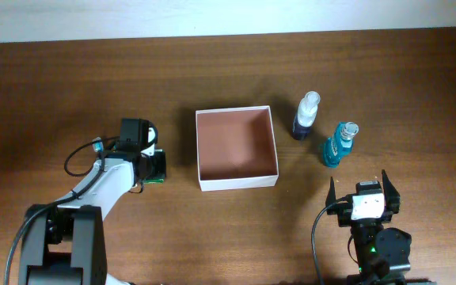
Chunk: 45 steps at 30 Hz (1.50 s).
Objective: Pack container
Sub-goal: 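Lower the left gripper and close it on the soap packet, then lift the soap packet and carry it right over the pink box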
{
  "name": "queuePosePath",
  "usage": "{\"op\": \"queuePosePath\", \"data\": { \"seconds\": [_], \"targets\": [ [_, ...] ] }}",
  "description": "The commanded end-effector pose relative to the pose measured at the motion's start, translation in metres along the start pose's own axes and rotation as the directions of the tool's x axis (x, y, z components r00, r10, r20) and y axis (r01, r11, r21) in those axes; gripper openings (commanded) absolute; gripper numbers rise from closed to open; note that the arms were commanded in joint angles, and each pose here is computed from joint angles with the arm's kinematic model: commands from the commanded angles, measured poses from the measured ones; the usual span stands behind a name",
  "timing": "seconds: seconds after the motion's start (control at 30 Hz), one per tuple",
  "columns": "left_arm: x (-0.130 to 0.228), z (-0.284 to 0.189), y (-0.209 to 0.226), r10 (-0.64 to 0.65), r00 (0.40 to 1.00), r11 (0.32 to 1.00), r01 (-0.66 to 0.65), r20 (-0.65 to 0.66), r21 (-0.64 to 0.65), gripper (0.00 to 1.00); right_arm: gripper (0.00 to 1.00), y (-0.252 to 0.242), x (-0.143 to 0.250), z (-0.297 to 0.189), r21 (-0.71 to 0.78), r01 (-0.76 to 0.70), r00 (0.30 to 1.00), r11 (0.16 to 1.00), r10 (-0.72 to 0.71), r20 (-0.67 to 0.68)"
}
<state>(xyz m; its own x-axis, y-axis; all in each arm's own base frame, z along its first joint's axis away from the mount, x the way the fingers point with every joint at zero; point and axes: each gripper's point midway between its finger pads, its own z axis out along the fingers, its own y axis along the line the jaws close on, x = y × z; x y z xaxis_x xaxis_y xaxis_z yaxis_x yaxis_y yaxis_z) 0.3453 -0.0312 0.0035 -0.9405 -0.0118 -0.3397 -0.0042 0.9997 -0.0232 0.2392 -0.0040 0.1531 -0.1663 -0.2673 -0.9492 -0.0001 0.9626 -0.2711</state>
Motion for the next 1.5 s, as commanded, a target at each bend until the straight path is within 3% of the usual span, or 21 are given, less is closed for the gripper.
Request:
{"op": "queuePosePath", "data": {
  "seconds": [0.0, 0.43, 0.63, 1.03, 1.27, 1.47],
  "targets": [
    [0.006, 0.012, 0.002, 0.0, 0.999, 1.0, -0.001, -0.039, -0.018, 0.52, 0.98, -0.003, 0.003, 0.0, 0.021, -0.001, 1.0, 1.0, 0.001, -0.003],
    [0.004, 0.014, 0.002, 0.0, 1.0, 1.0, 0.0, -0.03, -0.017, 0.5, 0.98, -0.003, 0.002, 0.0, 0.021, -0.001, 1.0, 1.0, 0.001, -0.003],
    [-0.008, 0.005, 0.001, 0.0, 1.0, 1.0, 0.0, -0.006, -0.014, 0.33, 0.98, -0.003, 0.003, 0.0, 0.021, -0.001, 1.0, 1.0, 0.001, -0.003],
    [-0.075, -0.106, -0.006, -0.017, 0.966, 1.0, 0.011, 0.257, 0.024, 0.3, 0.98, -0.003, 0.003, 0.0, 0.021, -0.001, 1.0, 1.0, 0.001, -0.003],
    [-0.083, -0.166, -0.036, -0.048, 0.917, 0.991, -0.007, 0.395, 0.136, 0.28, 0.98, -0.003, 0.003, 0.0, 0.021, -0.001, 1.0, 1.0, 0.001, -0.003],
    [-0.077, -0.185, -0.081, -0.075, 0.906, 0.972, -0.027, 0.416, 0.232, 0.25, 0.98, -0.003, 0.002, 0.0, 0.021, -0.001, 1.0, 1.0, 0.001, -0.003]
  ]
}}
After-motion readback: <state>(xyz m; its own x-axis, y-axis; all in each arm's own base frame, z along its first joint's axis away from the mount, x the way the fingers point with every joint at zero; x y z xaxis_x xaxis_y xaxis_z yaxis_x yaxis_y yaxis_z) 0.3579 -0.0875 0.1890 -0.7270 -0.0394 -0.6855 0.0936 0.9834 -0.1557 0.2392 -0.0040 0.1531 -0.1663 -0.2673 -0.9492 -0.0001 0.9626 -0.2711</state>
